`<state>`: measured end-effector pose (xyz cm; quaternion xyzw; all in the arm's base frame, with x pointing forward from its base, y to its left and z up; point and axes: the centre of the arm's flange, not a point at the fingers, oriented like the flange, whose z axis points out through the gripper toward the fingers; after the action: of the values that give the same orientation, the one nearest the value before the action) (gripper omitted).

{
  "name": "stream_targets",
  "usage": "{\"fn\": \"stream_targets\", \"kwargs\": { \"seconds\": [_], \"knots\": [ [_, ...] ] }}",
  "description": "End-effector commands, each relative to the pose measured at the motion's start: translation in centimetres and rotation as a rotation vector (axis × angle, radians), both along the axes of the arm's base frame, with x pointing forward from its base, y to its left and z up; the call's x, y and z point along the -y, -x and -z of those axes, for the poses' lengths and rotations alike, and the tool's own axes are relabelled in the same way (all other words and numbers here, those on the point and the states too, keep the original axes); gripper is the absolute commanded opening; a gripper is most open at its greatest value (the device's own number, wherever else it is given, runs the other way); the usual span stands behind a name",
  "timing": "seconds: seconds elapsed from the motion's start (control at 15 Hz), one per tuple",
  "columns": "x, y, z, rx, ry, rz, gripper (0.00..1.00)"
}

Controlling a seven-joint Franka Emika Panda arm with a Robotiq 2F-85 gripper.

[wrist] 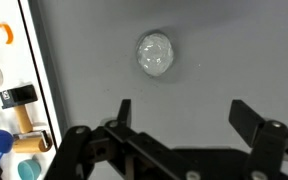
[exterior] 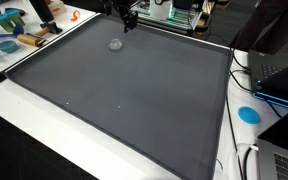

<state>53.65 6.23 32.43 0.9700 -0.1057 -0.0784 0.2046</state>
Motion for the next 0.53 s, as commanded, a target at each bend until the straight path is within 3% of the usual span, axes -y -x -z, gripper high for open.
{"fn": "stream_targets", "kwargs": {
  "seconds": [0.0,0.47],
  "knots": [
    [0.14,0.71,1.50,0.001,0.016,-0.001,1.00],
    [0.94,0.55,1.96,-0.022,-0.010,-0.010,1.00]
  ]
}}
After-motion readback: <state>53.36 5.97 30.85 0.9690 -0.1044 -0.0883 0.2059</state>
